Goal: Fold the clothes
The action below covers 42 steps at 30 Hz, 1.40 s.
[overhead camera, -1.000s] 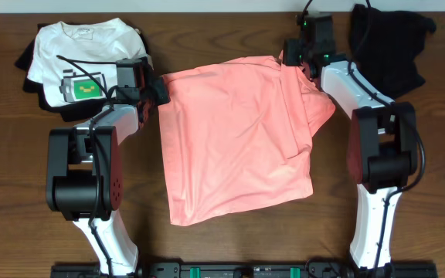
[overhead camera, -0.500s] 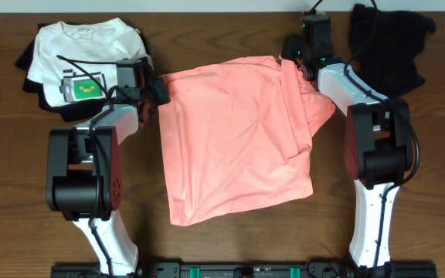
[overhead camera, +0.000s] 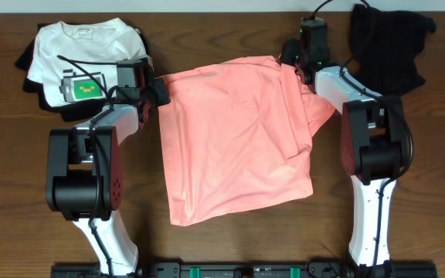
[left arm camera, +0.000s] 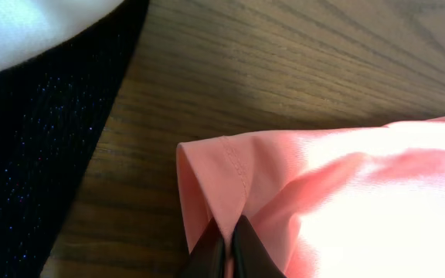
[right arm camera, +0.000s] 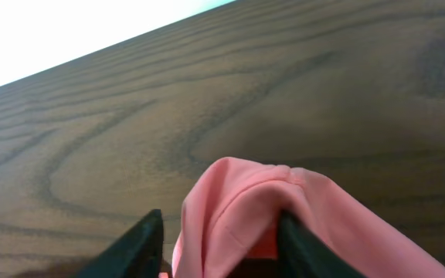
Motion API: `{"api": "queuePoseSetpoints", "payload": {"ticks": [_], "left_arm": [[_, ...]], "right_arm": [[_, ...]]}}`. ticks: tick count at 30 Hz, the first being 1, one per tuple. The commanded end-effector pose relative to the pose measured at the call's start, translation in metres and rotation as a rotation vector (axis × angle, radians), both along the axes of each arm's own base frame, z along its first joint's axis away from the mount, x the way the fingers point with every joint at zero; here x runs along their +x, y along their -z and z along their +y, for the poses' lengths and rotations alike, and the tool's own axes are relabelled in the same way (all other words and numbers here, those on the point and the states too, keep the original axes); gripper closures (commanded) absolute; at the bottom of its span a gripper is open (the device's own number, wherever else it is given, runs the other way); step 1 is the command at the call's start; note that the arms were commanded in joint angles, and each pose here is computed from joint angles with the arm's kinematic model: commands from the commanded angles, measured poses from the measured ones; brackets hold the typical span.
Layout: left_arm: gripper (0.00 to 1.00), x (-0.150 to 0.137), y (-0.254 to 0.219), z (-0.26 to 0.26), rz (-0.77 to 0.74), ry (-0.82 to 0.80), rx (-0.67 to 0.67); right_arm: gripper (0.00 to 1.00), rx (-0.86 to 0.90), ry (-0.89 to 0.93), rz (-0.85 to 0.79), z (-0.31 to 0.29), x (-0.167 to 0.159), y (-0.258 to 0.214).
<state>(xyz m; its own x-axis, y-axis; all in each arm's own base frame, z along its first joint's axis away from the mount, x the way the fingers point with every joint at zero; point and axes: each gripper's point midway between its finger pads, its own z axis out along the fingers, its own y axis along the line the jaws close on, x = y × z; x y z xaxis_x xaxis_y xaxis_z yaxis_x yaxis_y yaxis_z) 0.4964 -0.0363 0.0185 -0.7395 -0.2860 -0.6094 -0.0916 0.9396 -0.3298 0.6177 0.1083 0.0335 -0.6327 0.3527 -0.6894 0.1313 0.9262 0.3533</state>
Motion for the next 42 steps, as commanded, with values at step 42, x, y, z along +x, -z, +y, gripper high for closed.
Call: {"api": "queuePoseSetpoints", "payload": {"ticks": [42], "left_arm": [[0.94,0.005,-0.02,-0.003,-0.033,0.02,0.005]], "right_arm": [[0.36,-0.136,-0.494,0.529,-0.055,-0.146,0.003]]}}
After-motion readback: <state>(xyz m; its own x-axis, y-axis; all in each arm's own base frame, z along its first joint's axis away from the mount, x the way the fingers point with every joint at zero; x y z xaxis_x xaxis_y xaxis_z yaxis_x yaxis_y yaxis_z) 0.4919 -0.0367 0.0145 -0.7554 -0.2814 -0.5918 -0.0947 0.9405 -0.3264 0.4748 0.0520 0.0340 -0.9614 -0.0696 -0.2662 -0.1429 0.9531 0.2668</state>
